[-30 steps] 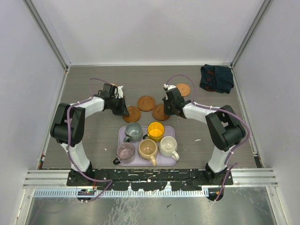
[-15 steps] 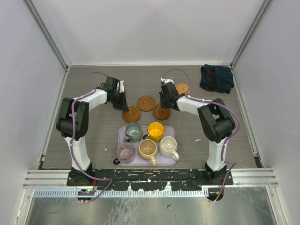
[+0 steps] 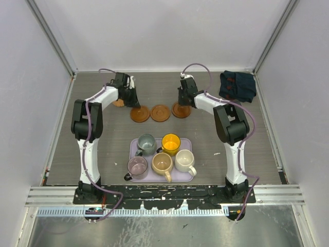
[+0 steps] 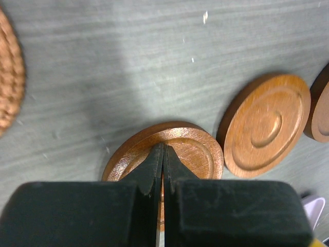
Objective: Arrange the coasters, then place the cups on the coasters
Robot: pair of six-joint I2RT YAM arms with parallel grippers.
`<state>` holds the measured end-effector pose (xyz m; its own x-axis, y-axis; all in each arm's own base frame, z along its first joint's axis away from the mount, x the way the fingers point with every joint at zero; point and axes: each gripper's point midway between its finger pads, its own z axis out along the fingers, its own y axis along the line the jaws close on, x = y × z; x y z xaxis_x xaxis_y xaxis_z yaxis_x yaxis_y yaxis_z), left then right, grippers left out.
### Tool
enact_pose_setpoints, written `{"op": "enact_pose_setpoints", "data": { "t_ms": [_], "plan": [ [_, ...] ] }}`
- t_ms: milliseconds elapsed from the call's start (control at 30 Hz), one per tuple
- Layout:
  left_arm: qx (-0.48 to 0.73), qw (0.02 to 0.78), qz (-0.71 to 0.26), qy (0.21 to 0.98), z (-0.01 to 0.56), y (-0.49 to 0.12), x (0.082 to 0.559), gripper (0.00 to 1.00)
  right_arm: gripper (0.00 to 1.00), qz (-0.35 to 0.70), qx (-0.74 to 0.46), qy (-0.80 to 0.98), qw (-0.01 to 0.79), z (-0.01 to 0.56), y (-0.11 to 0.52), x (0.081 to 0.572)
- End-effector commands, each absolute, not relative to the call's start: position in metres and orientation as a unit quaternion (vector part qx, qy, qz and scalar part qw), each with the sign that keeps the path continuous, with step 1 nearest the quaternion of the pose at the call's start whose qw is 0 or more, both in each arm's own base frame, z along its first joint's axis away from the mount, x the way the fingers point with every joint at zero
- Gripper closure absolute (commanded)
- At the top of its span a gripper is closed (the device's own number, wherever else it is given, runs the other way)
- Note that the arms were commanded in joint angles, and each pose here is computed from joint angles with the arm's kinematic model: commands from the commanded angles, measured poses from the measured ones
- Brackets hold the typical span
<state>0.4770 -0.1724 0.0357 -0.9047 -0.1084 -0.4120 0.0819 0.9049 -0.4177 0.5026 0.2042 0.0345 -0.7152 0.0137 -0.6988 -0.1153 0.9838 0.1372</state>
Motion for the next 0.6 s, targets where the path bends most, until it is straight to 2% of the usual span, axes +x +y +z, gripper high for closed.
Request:
{"op": "enact_pose_setpoints", "data": {
  "t_ms": [0,200,567],
  "plan": [
    [-0.03,0.219,-0.211,0.952,0.027,-0.159,0.498,1.0,0.99,0.087,-0.029,0.926,0.367,0.026,0.198,0.52],
    [-0.032,0.248,-0.227,0.941,0.043,-0.158,0.53,1.0,0.99,0.09,-0.036,0.919,0.381,0.031,0.203,0.547],
    [-0.024,0.273,-0.28,0.92,0.056,-0.168,0.561,1.0,0.99,0.114,-0.045,0.906,0.406,0.044,0.217,0.572]
  ]
}}
